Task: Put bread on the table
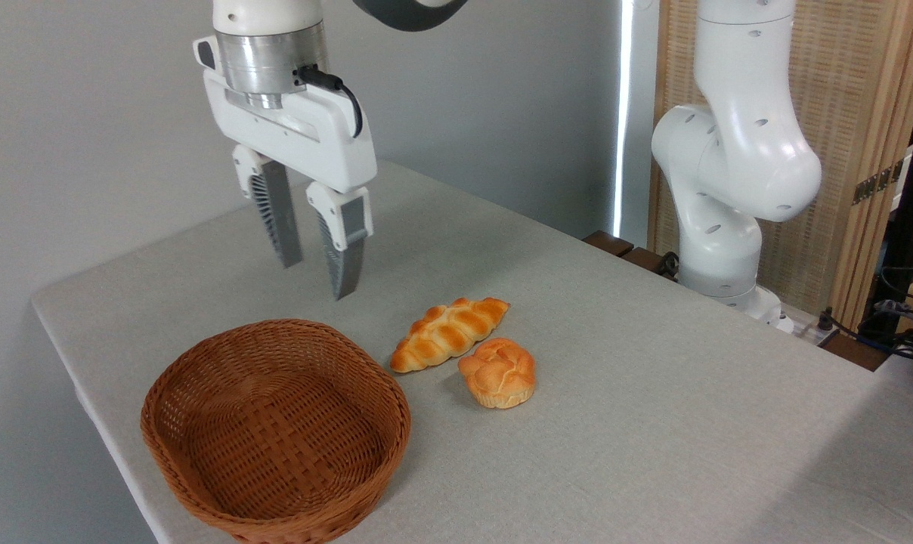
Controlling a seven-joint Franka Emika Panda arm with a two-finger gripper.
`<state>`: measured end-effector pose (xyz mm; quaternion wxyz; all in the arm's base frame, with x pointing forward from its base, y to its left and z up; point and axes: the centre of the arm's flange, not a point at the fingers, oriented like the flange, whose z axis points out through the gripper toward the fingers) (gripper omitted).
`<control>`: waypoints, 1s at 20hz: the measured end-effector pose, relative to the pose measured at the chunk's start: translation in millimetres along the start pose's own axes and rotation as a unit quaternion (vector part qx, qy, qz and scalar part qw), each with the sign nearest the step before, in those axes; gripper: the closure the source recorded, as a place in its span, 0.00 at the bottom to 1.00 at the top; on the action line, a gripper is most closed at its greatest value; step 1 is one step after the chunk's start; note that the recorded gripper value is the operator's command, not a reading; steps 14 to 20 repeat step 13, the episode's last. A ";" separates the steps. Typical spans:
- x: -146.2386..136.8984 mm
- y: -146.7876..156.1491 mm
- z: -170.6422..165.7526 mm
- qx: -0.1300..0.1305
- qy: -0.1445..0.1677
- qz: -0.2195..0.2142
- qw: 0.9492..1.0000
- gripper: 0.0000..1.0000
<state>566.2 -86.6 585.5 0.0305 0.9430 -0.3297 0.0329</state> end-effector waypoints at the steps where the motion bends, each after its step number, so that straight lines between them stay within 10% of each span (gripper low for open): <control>1: -3.7 -0.6 1.0 -0.007 -0.011 0.009 1.000 0.00; 20: -7.5 -4.7 -2.2 -0.010 -0.016 0.018 1.000 0.00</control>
